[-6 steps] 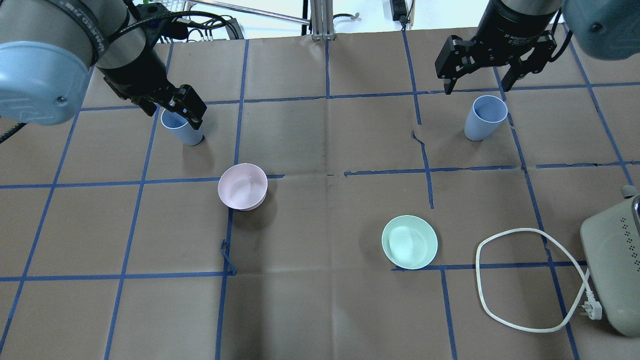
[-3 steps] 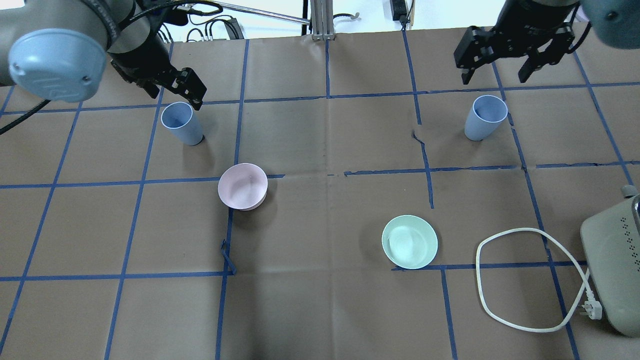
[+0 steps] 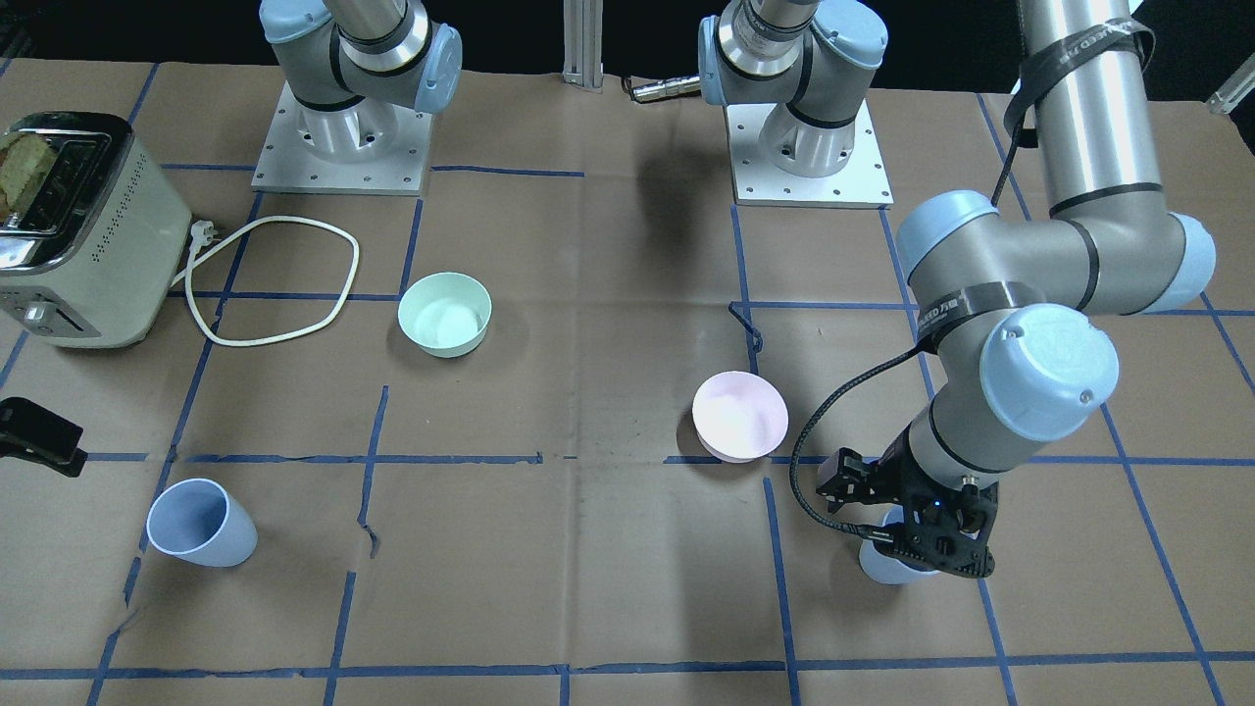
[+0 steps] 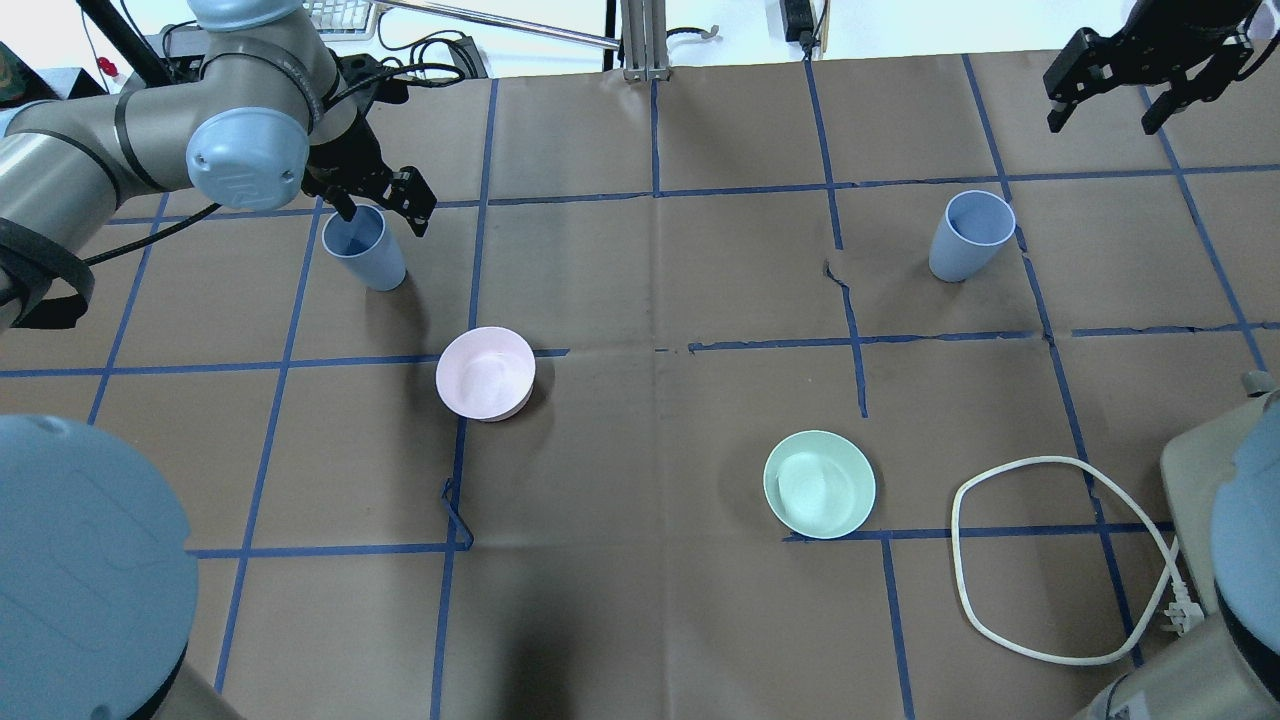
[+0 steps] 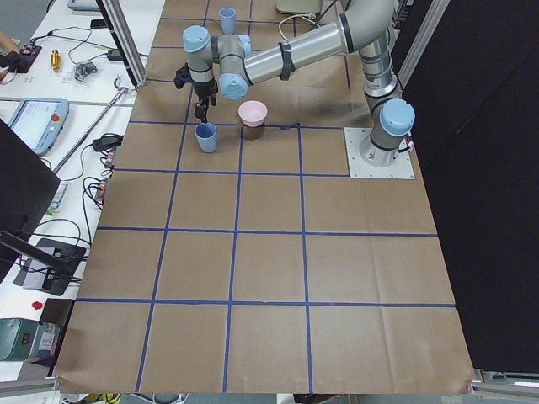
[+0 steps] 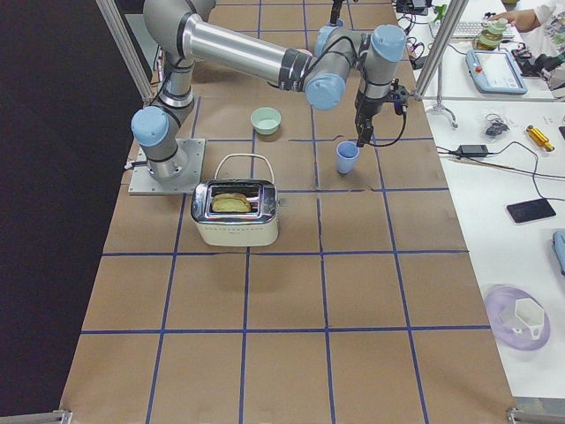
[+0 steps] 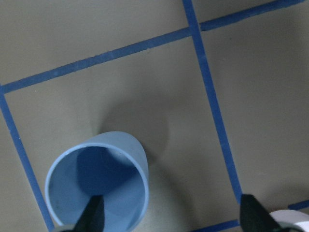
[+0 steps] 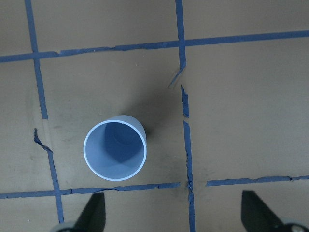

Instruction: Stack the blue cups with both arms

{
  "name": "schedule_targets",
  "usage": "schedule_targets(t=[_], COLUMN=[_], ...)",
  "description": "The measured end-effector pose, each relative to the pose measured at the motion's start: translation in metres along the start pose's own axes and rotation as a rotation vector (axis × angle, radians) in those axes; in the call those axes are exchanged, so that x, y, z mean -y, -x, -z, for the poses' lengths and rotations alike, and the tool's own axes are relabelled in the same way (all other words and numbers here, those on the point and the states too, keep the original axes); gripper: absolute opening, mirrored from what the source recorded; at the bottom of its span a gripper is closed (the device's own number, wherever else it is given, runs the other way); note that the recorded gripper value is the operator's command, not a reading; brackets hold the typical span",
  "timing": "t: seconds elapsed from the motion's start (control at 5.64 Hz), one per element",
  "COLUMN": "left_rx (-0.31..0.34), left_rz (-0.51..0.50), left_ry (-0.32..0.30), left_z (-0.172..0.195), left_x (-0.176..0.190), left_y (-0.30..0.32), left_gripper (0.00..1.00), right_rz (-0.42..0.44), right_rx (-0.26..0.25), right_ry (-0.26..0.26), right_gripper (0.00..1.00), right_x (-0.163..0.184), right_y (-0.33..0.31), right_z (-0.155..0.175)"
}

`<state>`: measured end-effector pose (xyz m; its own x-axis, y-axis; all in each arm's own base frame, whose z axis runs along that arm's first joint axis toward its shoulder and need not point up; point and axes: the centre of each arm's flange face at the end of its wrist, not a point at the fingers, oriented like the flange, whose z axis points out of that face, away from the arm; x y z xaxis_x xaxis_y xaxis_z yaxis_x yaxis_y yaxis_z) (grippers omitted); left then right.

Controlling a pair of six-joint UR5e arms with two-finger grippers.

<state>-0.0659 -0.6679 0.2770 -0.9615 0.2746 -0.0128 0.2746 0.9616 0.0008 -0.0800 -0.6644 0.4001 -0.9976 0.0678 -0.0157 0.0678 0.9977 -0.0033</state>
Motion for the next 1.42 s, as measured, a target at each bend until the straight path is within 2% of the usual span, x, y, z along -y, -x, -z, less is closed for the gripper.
schedule_targets(t=[0.35, 0.53, 0.71, 0.89, 1.06, 1.24, 1.42], left_rx=[-0.013, -0.015, -0.014, -0.009, -0.002, 0.000, -0.003], left_rz=[0.003, 0.004, 0.004, 0.004, 0.019, 0.091, 0.159], left_ry=[0.035, 0.040, 0.039, 0.028, 0.007, -0.021, -0.058], left_z=[-0.035, -0.042, -0.044, -0.038, -0.024, -0.007, 0.013], left_x=[0.005, 0.007, 0.008, 0.011, 0.014, 0.020, 0.035], left_y=[0.005, 0.006, 0.006, 0.007, 0.003, -0.015, -0.059], left_gripper=[0.24, 0.10, 0.05, 0.05, 0.05, 0.05, 0.05], right_rz=[0.009, 0.016, 0.020, 0.025, 0.031, 0.026, 0.015], right_rx=[-0.006, -0.009, -0.008, -0.006, -0.004, -0.002, -0.001], right_ry=[-0.025, -0.033, -0.031, -0.024, -0.016, -0.011, -0.009], right_gripper=[1.00, 1.00, 0.95, 0.35, 0.14, 0.08, 0.07], right_x=[0.013, 0.007, -0.003, -0.009, -0.012, -0.013, -0.014], right_y=[0.004, 0.009, 0.014, 0.019, 0.027, 0.035, 0.040], right_z=[-0.070, -0.106, -0.133, -0.145, -0.150, -0.151, -0.150])
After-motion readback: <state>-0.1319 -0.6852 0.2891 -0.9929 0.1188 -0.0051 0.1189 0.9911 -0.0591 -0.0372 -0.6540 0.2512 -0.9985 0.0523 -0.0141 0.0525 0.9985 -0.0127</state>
